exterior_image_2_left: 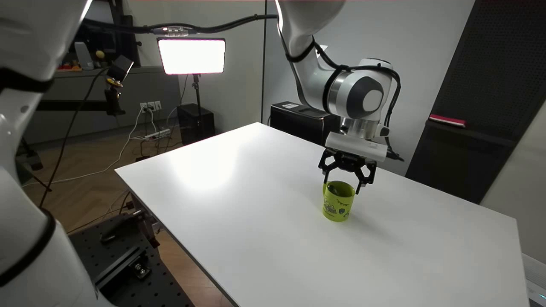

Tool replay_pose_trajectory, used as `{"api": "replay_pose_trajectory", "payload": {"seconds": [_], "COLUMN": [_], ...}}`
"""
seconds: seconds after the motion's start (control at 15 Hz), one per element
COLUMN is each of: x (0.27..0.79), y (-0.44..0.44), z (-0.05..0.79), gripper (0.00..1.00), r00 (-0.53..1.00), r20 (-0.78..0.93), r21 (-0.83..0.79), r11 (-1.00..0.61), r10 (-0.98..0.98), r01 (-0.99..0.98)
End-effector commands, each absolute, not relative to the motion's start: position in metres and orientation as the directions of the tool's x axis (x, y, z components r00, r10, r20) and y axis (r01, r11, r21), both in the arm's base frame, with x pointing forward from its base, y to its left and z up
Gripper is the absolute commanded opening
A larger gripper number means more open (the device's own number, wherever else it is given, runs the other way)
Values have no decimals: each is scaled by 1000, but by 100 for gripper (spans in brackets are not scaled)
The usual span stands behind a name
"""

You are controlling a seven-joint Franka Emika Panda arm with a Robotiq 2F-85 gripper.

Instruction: Remove the marker out of the cup and put it on the table

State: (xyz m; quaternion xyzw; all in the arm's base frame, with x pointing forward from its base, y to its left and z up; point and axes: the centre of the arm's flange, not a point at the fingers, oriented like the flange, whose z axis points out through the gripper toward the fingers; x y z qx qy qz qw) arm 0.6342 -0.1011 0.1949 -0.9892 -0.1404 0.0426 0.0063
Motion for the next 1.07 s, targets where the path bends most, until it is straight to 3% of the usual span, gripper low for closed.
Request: {"api": "replay_pose_trajectory", "payload": {"seconds": [0.0, 1.0], "x": [646, 647], "y": [-95, -96], "z": [195, 192], "gripper": [100, 100], "r00": [962, 964], "r20": [-92, -100], "r21": [1, 12], "r11": [-966, -969], "r10": [256, 245], "r01": [258, 247]}}
